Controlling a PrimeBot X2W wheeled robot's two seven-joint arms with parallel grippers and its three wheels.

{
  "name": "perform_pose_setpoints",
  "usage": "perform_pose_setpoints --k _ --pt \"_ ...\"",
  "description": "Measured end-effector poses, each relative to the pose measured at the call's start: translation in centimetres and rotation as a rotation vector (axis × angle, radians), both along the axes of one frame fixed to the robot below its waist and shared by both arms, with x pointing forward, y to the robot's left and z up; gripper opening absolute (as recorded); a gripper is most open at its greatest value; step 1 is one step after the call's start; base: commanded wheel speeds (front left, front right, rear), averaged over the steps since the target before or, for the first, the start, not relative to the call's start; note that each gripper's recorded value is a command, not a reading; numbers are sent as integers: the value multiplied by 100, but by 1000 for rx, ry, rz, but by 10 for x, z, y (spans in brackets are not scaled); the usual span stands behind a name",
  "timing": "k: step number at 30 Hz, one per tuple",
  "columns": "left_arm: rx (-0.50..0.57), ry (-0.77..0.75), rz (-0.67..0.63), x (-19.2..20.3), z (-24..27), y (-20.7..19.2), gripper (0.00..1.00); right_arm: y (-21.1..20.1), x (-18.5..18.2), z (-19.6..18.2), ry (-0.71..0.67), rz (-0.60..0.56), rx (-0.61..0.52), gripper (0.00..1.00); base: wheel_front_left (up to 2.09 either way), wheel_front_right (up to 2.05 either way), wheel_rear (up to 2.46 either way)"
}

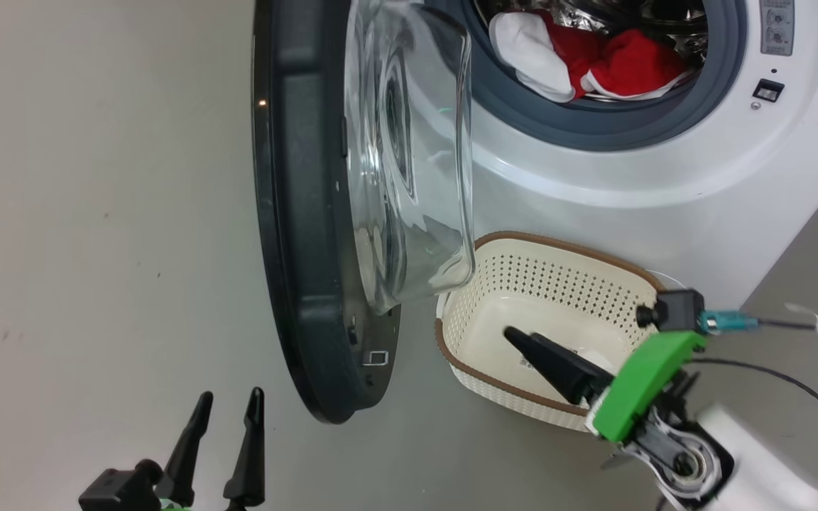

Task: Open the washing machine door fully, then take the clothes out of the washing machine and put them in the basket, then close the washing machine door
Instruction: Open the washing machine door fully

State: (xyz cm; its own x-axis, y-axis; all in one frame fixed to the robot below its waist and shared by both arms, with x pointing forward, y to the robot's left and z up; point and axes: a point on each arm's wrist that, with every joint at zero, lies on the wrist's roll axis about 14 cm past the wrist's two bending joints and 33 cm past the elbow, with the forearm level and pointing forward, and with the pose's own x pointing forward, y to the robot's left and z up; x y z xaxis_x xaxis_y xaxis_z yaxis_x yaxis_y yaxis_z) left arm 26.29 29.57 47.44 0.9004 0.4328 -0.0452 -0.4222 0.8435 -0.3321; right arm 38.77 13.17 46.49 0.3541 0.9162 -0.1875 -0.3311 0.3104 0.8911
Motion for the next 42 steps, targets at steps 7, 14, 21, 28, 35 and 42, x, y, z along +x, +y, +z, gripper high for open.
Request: perform_pose_setpoints --k 7,14,21,28,35,42 --pt "-5 0 -12 1 -2 -2 100 -31 6 -30 -126 -120 -125 100 0 0 0" --pt "-4 3 -29 4 -4 -4 100 -56 18 -45 -308 -219 -222 100 0 0 0" --pt "-5 11 -32 5 -6 -5 100 -63 42 -26 -470 -281 -248 100 0 0 0" --pt "-7 13 -31 4 -7 -4 100 -68 48 0 -647 -338 -257 100 0 0 0" --pt "-6 16 -27 3 -8 -4 100 -77 48 20 -801 -395 -292 100 0 0 0" --pt "-6 16 -24 2 -7 -3 100 -89 34 3 -808 -403 -364 100 0 0 0"
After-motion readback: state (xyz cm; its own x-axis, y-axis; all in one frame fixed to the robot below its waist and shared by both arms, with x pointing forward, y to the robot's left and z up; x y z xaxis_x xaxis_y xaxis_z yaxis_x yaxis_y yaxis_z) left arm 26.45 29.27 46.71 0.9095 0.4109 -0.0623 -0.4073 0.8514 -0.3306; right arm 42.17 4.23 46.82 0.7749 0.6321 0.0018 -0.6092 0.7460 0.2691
